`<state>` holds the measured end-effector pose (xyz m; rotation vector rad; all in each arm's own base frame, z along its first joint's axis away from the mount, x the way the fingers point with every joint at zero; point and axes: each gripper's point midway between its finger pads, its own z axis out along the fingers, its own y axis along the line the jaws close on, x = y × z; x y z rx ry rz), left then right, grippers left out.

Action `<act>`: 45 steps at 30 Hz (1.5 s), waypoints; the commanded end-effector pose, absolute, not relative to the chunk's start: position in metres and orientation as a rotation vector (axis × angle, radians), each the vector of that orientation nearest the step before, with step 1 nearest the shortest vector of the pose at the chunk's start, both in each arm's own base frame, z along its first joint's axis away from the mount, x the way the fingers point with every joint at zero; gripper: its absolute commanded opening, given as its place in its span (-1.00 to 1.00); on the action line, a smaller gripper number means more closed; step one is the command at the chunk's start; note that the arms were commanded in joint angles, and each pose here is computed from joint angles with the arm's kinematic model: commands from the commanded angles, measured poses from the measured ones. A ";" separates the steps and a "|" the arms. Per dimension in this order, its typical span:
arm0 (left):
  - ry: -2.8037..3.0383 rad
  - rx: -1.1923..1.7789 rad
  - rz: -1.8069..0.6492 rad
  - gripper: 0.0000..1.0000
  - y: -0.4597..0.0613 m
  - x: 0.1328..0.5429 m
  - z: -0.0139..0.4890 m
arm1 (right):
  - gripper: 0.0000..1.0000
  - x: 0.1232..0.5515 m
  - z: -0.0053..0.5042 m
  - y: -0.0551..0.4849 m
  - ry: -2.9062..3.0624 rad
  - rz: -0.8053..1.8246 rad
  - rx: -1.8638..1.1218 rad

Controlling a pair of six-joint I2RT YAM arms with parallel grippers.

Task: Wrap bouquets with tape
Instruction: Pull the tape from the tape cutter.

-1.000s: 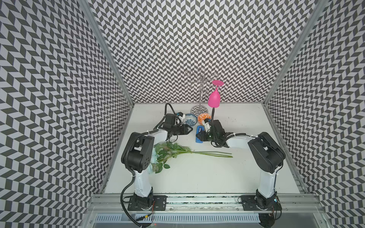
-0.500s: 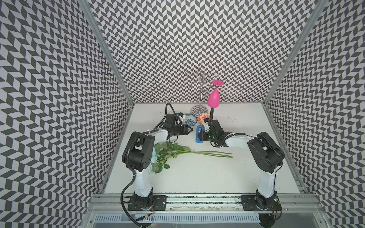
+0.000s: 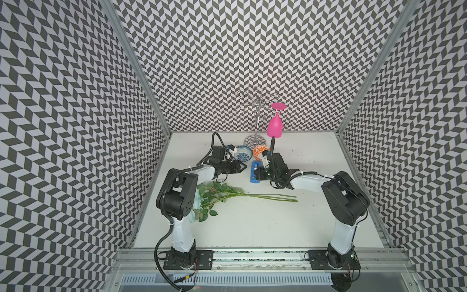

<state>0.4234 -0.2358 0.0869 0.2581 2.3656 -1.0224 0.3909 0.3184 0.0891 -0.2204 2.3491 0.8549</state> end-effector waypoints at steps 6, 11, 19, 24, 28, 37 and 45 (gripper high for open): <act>2.278 0.243 -0.963 -0.05 -0.224 0.433 0.125 | -1.00 0.378 0.130 0.331 2.239 1.011 -0.273; 2.244 0.196 -0.922 -0.05 -0.215 0.436 0.138 | -1.00 0.361 0.138 0.331 2.223 1.071 -0.268; 2.094 0.052 -0.756 0.07 -0.192 0.445 0.197 | -1.00 0.330 0.141 0.329 2.219 1.137 -0.278; 2.063 0.016 -0.666 0.12 -0.178 0.446 0.217 | -1.00 0.309 0.137 0.335 2.222 1.169 -0.304; 2.006 0.070 -0.619 0.14 -0.176 0.442 0.249 | -1.00 0.304 0.131 0.335 2.230 1.186 -0.299; 1.779 0.145 -0.566 0.21 -0.168 0.418 0.298 | -1.00 0.280 0.125 0.344 2.237 1.215 -0.352; 1.816 0.070 -0.549 0.20 -0.158 0.414 0.268 | -1.00 0.266 0.113 0.347 2.267 1.234 -0.335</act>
